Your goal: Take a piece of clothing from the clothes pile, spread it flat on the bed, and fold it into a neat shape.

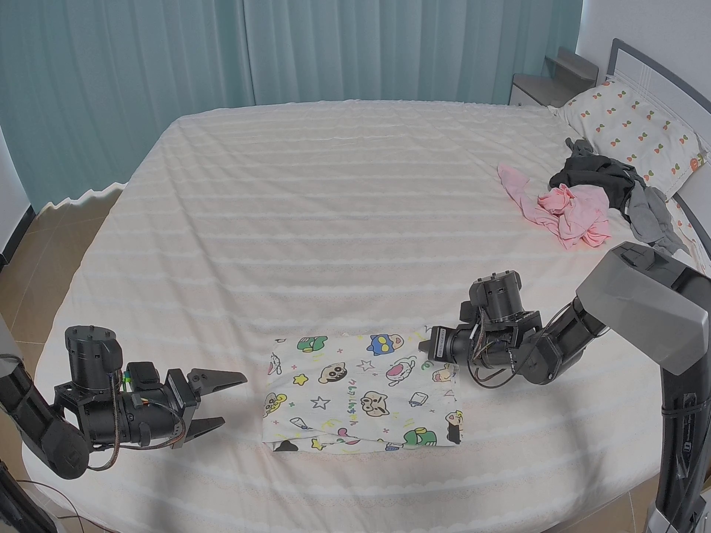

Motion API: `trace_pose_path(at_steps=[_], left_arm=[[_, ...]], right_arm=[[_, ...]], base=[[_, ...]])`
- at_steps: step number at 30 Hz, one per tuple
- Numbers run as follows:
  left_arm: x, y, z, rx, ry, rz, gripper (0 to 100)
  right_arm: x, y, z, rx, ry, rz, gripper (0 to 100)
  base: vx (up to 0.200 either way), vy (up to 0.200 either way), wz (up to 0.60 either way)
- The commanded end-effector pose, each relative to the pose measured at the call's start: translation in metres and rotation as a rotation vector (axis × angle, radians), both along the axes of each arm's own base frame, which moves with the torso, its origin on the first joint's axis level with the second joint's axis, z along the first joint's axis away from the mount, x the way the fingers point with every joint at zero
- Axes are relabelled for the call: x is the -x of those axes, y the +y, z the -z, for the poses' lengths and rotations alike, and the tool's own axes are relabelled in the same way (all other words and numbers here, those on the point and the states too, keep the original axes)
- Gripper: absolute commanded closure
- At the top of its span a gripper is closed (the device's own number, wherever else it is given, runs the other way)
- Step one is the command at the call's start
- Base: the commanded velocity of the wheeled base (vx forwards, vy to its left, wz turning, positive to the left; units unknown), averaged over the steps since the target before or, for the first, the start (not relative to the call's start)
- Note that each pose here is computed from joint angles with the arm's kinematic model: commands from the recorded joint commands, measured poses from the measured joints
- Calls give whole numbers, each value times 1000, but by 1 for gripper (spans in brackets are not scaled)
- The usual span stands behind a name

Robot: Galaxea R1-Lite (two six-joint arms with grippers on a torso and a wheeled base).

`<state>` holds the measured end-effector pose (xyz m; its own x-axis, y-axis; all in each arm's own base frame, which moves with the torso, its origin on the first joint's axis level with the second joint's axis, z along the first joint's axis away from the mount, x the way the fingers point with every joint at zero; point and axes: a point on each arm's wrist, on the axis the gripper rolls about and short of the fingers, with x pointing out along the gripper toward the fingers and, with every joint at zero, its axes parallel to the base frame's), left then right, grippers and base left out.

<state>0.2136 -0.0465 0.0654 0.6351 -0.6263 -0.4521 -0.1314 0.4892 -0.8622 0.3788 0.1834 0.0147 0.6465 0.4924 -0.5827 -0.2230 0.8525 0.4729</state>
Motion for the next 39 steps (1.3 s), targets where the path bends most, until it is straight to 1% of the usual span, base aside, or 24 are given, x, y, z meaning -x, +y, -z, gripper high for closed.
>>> trace_pose_path(at_steps=[1, 3, 5, 6, 8, 9, 10, 11, 12, 14, 16, 17, 20, 23, 29, 33, 34, 35, 39], left_arm=[[-1, 0, 1, -1, 2, -2, 0], [-7, -1, 3, -38, -4, -41, 0], [-7, -1, 3, -42, -6, -44, 0], [-25, -2, 10, -122, -31, -108, 0], [-37, -3, 16, -161, -35, -128, 0], [-37, -3, 16, -161, -35, -128, 0], [-48, -5, 23, -197, -42, -122, 0], [-48, -5, 23, -197, -42, -122, 0], [-55, -6, 28, -230, -51, -101, 0], [-68, -12, 41, -293, -40, -43, 0], [-71, -16, 42, -299, -34, -29, 0], [-77, -21, 43, -300, -30, -15, 0], [-85, -27, 45, -299, -42, 0, 0], [-90, -33, 51, -304, -39, 20, 0], [-101, -37, 64, -312, -33, 31, 0], [-101, -39, 69, -310, -22, 45, 0], [-102, -40, 72, -316, -20, 56, 0], [-103, -40, 75, -322, -21, 65, 0], [-107, -45, 83, -334, -25, 86, 0]], right_arm=[[8, -3, -8, -3, 1, -2, 0], [13, -11, -18, -6, -9, 13, 0], [13, -11, -19, -6, -11, 13, 0], [21, -26, -29, 1, -10, 38, 0], [27, -34, -34, 22, -15, 37, 0], [27, -34, -34, 22, -15, 37, 0], [35, -42, -35, 48, -9, 30, 0], [35, -42, -35, 48, -9, 30, 0], [41, -45, -33, 67, 5, 18, 0], [51, -48, -22, 91, 43, -7, 0], [54, -48, -19, 91, 59, -18, 0], [59, -46, -14, 83, 88, -39, 0], [65, -44, -10, 63, 119, -75, 0], [68, -43, -4, 61, 141, -90, 0], [67, -42, 14, 76, 191, -98, 0], [66, -40, 15, 60, 184, -111, 0], [65, -39, 15, 38, 177, -130, 0], [65, -39, 16, 33, 178, -133, 0], [64, -35, 20, 20, 191, -129, 0]], base=[[0, 0, 0], [0, 0, 0], [0, 0, 0], [0, 0, 0], [0, 0, 0], [0, 0, 0], [0, 0, 0], [0, 0, 0], [0, 0, 0], [0, 0, 0], [0, 0, 0], [0, 0, 0], [0, 0, 0], [0, 0, 0], [0, 0, 0], [0, 0, 0], [0, 0, 0], [0, 0, 0], [0, 0, 0]])
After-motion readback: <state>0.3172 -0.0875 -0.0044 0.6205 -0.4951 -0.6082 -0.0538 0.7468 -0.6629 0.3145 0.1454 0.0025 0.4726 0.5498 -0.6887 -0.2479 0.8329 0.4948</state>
